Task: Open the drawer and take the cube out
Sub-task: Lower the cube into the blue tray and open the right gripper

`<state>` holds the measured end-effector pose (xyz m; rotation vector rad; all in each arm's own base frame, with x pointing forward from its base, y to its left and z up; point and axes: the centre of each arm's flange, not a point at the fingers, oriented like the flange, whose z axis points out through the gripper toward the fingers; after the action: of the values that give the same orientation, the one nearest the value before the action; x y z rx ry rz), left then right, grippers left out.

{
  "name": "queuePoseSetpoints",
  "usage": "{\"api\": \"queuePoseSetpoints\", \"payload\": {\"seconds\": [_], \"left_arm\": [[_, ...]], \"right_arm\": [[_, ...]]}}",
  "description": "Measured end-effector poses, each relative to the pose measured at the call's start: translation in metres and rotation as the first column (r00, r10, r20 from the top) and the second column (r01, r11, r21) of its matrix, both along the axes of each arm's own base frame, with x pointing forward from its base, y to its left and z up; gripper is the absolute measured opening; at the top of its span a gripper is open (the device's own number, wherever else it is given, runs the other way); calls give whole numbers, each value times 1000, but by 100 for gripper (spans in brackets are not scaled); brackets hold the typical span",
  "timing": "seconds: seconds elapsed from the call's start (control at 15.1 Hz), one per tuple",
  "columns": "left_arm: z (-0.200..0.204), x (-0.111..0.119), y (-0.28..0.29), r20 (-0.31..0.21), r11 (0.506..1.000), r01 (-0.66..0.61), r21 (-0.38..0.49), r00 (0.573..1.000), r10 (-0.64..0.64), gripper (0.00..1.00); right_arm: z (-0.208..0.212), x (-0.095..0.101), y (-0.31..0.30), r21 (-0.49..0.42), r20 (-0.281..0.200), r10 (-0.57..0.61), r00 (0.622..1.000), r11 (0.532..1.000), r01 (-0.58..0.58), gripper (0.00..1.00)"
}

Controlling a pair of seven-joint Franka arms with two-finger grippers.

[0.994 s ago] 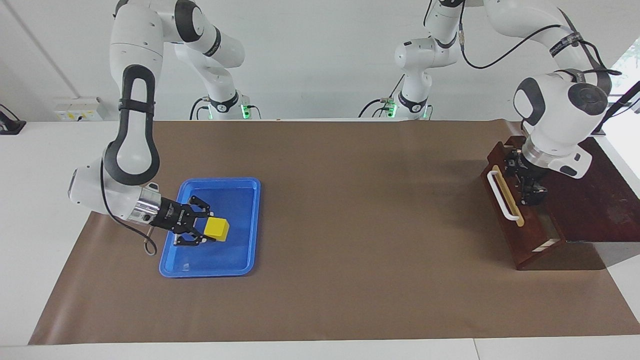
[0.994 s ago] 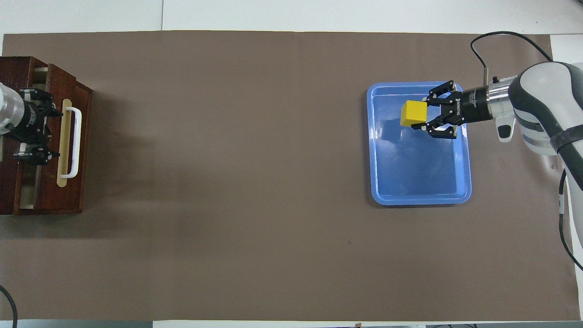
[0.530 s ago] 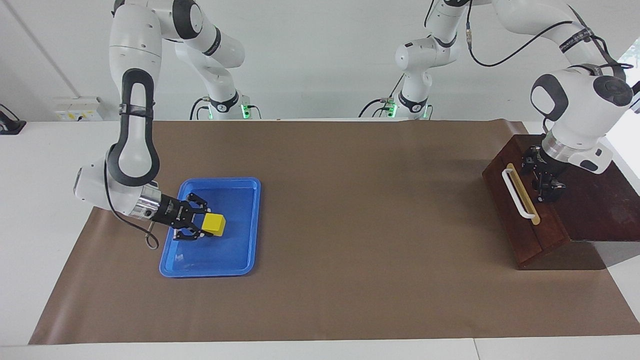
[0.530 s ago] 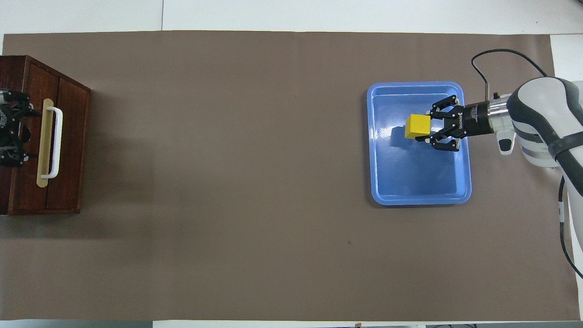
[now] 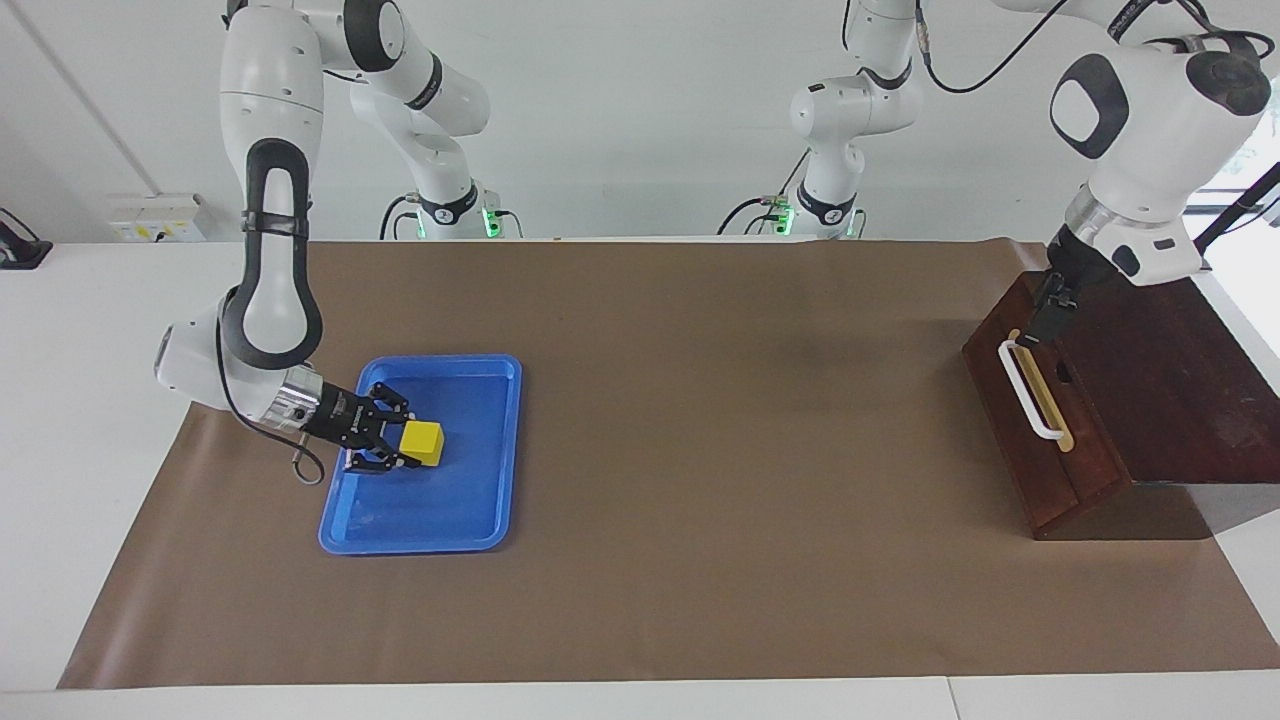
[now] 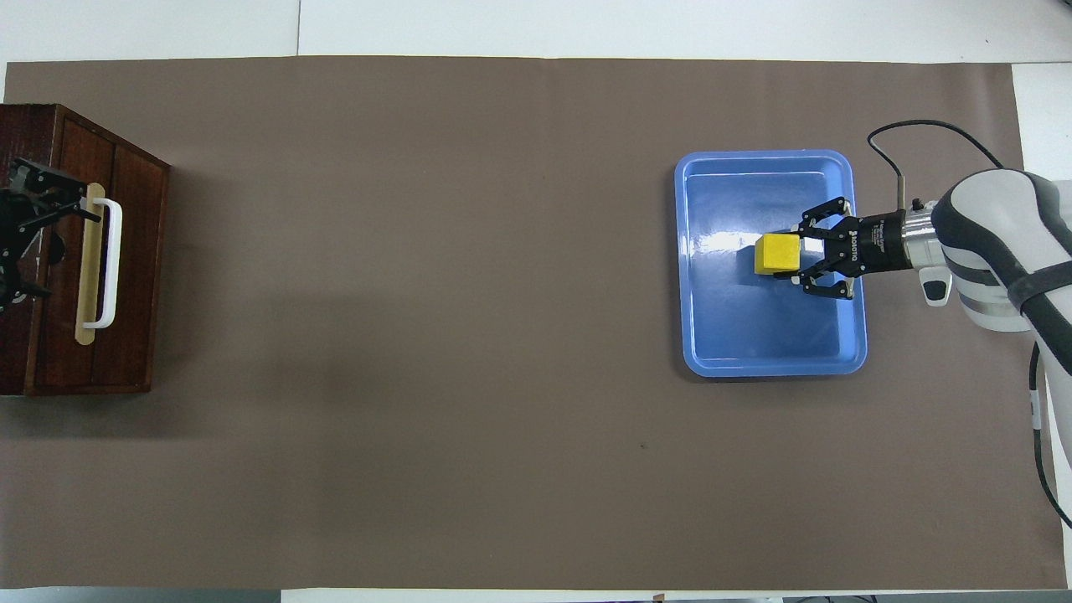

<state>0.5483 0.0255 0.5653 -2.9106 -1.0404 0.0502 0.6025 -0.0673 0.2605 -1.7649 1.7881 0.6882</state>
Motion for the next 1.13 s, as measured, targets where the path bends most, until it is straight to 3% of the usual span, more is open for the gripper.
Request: {"api": "queuePoseSetpoints", "payload": {"seconds": [0.26, 0.46, 0.73, 0.86, 0.93, 0.99, 1.13], "left_arm": [[21, -16, -19, -56, 958, 284, -30, 957, -286, 100], [36, -25, -19, -95, 909, 412, -63, 904, -417, 100], [63, -42, -27, -60, 878, 471, -86, 877, -476, 100], [65, -43, -31, -51, 851, 517, -97, 851, -523, 100], [60, -42, -31, -59, 826, 553, -112, 826, -561, 100], [55, -40, -29, -73, 823, 553, -129, 822, -564, 100], [46, -35, -29, -84, 819, 553, -152, 818, -569, 100]], "right_arm": [[-4, -7, 3, 3, 15, 34, 999, 999, -34, 56], [-3, -8, 5, 0, 17, 36, 999, 999, -36, 56], [-4, -8, 11, -9, 23, 41, 999, 999, -41, 56], [-3, -8, 11, -9, 25, 41, 999, 999, -41, 70], [1, -7, 12, -8, 30, 44, 999, 999, -44, 92], [4, -6, 13, -5, 33, 50, 998, 999, -50, 100], [15, -3, 18, -13, 46, 78, 996, 997, -77, 100]]}}
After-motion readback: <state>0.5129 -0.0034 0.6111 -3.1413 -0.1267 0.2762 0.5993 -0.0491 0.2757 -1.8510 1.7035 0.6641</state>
